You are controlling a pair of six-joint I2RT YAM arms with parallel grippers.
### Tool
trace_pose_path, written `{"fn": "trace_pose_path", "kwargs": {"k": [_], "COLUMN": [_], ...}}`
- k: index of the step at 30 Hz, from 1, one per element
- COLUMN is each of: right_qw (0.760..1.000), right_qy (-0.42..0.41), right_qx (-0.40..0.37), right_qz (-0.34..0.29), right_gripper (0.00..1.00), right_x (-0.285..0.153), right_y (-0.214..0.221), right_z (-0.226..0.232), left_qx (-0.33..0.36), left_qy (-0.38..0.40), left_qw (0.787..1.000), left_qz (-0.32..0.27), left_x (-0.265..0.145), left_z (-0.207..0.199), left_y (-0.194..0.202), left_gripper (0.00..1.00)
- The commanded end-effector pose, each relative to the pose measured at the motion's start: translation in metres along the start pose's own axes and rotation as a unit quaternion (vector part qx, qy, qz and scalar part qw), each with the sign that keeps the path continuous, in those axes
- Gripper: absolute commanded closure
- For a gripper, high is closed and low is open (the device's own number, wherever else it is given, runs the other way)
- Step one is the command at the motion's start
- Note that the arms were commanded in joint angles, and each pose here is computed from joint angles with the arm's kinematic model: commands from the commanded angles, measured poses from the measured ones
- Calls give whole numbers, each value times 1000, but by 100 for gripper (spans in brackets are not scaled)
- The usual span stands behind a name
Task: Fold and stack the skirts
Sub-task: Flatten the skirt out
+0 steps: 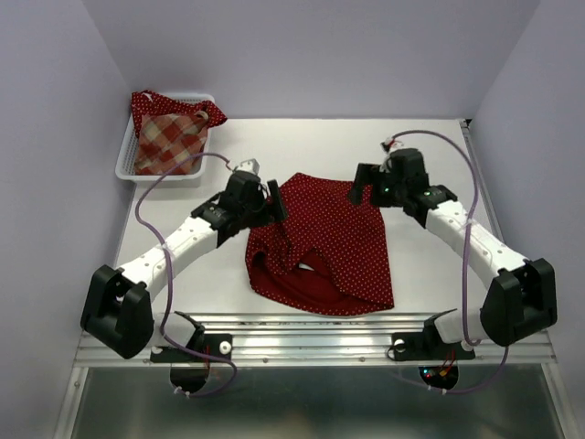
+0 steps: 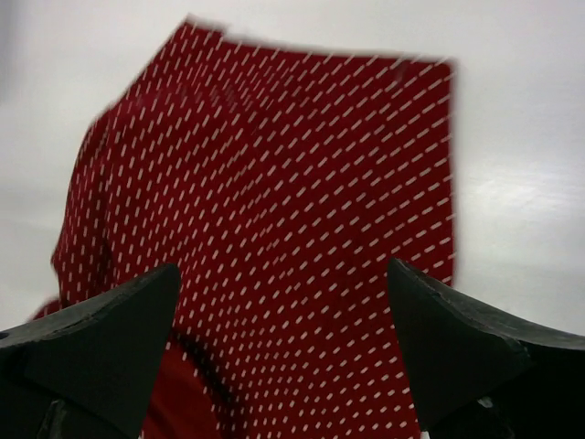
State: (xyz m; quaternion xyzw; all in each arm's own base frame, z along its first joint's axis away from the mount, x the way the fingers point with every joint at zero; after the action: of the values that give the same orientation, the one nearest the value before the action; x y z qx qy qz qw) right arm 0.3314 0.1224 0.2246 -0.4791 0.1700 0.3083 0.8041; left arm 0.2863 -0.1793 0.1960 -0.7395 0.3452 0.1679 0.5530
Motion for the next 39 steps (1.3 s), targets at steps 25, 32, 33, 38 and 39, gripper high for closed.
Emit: {"fn": "trace_pose_path", "kwargs": {"k": [25,32,33,38,39], "right_qw": [957,962,963,947,940], "right_qy": [61,20,8,-92,-118], "right_qx": [-207,-195,-197,-202,-200], "right_qz": [195,192,184,232,250], "right_gripper": [69,99,99,99,100], "right_x": [10,-22,-31,-93,-101], "right_y": [214,192,182,173,179], "right_z": [37,60,67,76,80], "left_qx": [-90,-139,-147,-198,-211], "left_qy": [-146,-126,-117,-139,-143], "left_qw": [983,982,982,968,965], "left_qz": [68,11,-9,-60,-66], "left_x": [-37,-56,-63,-85,-88], "left_z": [50,44,42,53,58], "left_y": [105,86,79,71,75], "left_gripper": [100,100,100,100,100]}}
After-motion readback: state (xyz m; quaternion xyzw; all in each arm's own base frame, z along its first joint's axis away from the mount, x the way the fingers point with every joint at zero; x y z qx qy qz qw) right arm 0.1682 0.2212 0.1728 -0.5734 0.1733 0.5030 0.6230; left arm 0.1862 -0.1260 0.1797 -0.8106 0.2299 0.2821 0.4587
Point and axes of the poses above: each gripper's point midway between its finger pads, its own x axis out along the fingers, its own z axis along the line the jaws close on, y = z × x, the point moved 6 cm from there along -x, back along the fingers, and after that the axes turned 9 degrees about x, right-handed, at the moved point
